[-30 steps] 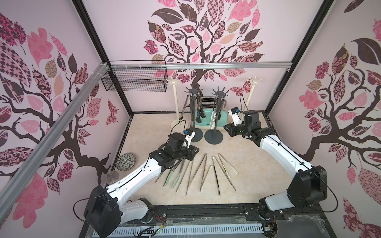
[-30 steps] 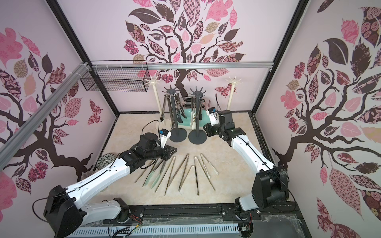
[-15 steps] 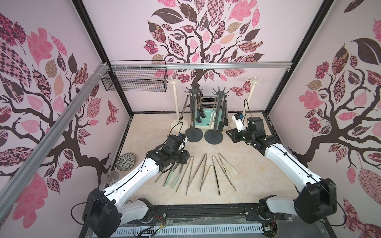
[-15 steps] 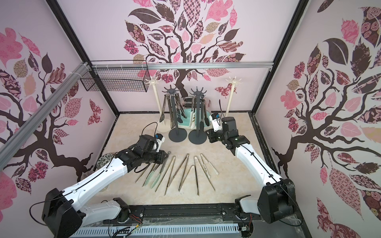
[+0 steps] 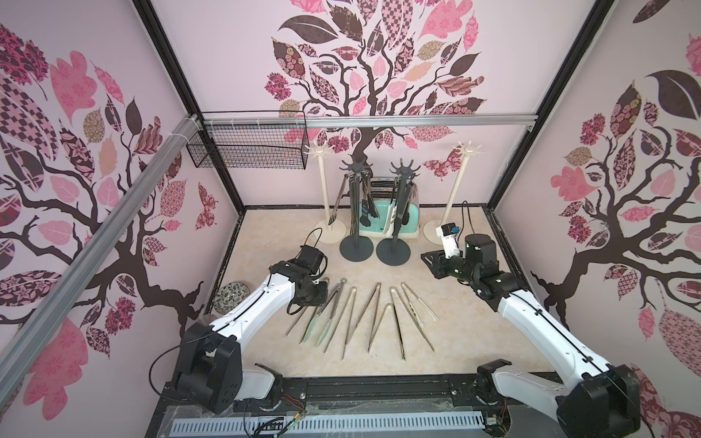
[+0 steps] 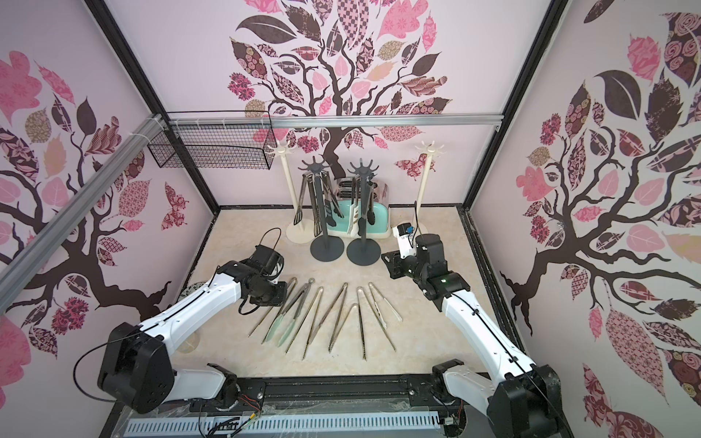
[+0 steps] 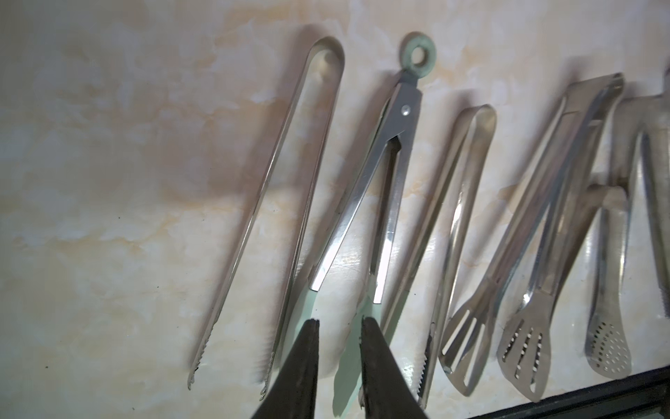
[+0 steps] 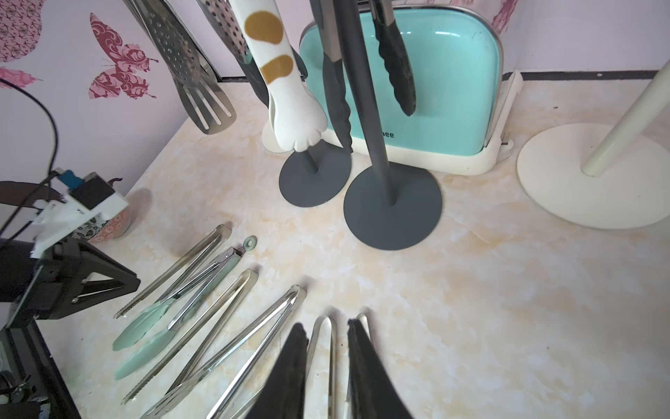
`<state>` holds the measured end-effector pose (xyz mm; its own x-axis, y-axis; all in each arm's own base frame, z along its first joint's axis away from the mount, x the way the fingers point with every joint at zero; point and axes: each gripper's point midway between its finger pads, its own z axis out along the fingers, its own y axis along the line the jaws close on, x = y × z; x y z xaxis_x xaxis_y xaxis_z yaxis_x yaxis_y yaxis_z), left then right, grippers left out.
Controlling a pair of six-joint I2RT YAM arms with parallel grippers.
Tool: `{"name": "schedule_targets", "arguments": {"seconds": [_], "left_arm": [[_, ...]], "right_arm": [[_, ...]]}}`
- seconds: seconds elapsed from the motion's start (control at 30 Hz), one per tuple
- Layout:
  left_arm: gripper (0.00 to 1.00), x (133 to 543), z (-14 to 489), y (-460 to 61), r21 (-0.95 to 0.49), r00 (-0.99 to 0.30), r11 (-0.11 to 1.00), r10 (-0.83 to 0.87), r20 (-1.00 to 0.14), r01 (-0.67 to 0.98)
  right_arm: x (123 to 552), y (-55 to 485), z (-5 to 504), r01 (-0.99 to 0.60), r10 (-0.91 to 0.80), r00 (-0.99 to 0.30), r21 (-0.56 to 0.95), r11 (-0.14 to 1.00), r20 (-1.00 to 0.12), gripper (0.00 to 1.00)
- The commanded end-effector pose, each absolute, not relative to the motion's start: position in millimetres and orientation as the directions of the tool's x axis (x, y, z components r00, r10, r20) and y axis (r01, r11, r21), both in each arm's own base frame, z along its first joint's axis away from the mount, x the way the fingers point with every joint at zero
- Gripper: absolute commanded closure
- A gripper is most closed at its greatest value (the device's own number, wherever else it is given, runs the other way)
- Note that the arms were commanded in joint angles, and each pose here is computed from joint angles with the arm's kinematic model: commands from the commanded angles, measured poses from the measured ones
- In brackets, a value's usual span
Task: Hang food tongs on kitchen utensil racks
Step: Pick up the food tongs from the center of the board.
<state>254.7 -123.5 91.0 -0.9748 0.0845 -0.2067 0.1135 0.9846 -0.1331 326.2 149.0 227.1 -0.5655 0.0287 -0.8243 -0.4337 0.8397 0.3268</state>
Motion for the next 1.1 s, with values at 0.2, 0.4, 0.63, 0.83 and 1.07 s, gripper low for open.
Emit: {"name": "schedule_targets", "arguments": {"seconds": [0.2,0.4,0.63,0.83,1.07], "left_arm": [[0.76,263.9,68.6,-109.2,-0.028,-0.984,0.991,0.13,-0.125,0.134],[0.76,274.4,61.2,-107.0,-0.005,-0.984,0.99,0.14,-0.106,0.142],[0.76,290.4,56.3,-115.3,-0.017,-0.979,0.982,0.187,-0.087,0.189],[0.77,289.9,39.8,-117.4,-0.025,-0.98,0.981,0.192,-0.05,0.193],[0.77,284.0,19.1,-115.8,-0.02,-0.982,0.981,0.191,0.0,0.191]], "right_arm": [[319.5,144.8,233.6,-0.422,0.068,-0.545,0.343,0.839,-0.836,0.76],[317.8,145.8,234.1,-0.43,0.068,-0.541,0.346,0.834,-0.838,0.76],[314.6,145.4,235.1,-0.434,0.07,-0.536,0.346,0.832,-0.841,0.76],[313.3,145.8,235.1,-0.438,0.07,-0.535,0.348,0.829,-0.842,0.76],[312.9,146.8,235.1,-0.443,0.071,-0.533,0.35,0.825,-0.843,0.76]]}}
